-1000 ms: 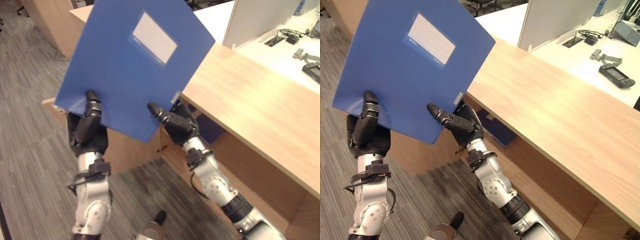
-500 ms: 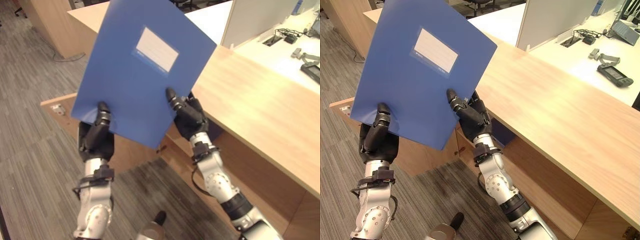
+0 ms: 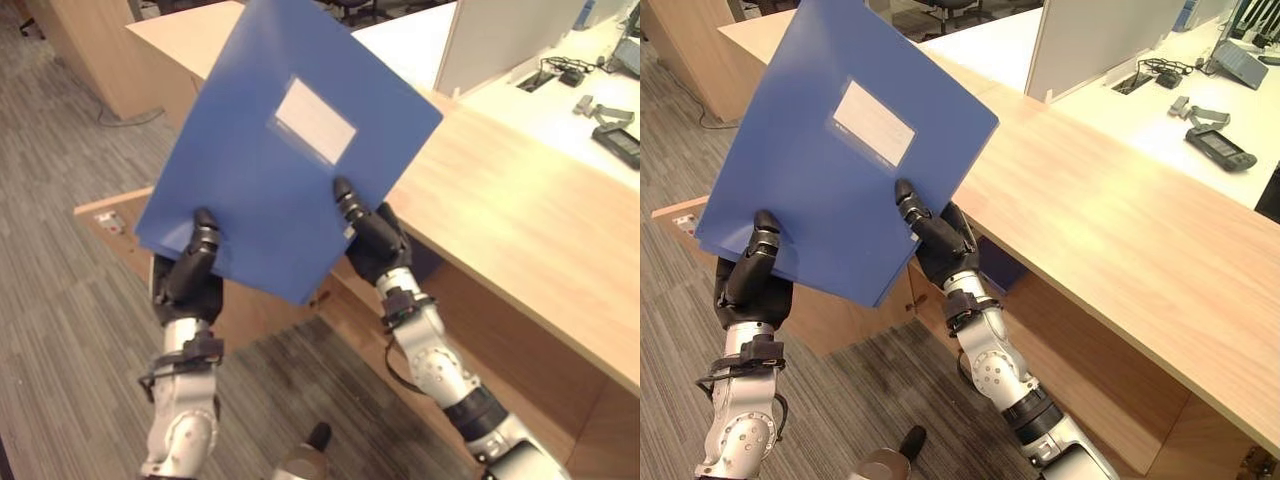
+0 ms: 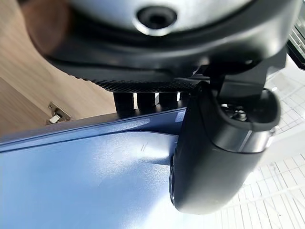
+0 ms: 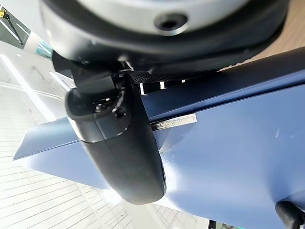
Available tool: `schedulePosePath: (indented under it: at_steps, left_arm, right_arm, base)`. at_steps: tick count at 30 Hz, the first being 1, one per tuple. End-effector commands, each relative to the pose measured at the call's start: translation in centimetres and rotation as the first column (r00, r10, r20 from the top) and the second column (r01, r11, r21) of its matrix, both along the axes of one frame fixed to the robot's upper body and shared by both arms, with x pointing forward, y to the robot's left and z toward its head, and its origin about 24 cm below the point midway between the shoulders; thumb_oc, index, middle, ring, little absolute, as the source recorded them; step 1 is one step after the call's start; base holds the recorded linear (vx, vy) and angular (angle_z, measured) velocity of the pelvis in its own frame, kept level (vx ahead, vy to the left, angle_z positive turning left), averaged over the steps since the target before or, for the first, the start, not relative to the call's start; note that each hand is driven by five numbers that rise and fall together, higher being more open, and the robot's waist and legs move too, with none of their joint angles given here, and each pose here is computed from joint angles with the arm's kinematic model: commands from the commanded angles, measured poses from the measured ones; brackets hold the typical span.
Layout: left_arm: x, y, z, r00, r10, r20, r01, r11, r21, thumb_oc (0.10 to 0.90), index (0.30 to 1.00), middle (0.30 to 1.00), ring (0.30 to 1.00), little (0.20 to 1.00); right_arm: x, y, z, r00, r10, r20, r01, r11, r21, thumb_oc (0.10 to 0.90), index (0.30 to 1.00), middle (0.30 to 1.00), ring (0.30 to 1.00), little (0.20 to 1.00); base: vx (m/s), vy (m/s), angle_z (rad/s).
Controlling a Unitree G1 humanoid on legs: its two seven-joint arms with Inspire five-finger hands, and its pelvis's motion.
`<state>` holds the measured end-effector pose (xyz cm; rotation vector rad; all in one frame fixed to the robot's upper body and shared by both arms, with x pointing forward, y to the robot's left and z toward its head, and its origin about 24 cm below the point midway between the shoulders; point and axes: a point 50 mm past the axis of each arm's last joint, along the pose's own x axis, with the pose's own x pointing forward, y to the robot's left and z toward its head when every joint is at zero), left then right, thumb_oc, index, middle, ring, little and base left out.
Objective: Put the empty folder in the office cabinet
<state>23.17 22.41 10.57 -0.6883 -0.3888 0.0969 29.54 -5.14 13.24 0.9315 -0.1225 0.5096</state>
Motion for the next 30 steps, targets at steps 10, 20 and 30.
schedulePosePath:
  at_steps: [10,20,30]
  left_arm:
    - [-0.3,3.0,-0.3,0.994,0.098,-0.054,-0.083,0.968,0.238,0.8,0.9,0.9,0.9,0.9]
    - [-1.2,5.2,-8.1,0.934,0.126,-0.333,-0.108,0.992,0.073,0.8,0.9,0.9,0.9,0.9]
    - [-6.8,3.4,-18.0,0.711,-0.063,-0.701,0.029,0.998,-0.061,0.8,0.9,0.9,0.9,0.9]
  right_arm:
    - [-3.2,3.9,5.4,0.826,0.432,0.363,-0.316,0.887,-0.336,0.4,0.3,0.3,0.3,0.3]
    - [-3.2,4.5,4.5,0.782,0.505,0.364,-0.313,0.824,-0.472,0.4,0.3,0.3,0.3,0.3]
    - [-3.0,5.5,1.9,0.773,0.562,0.294,-0.305,0.735,-0.606,0.4,0.3,0.3,0.3,0.3]
  base:
    - [0.0,0.0,0.0]
    - [-0.01,0.002,-0.01]
    - [-0.01,0.002,-0.05]
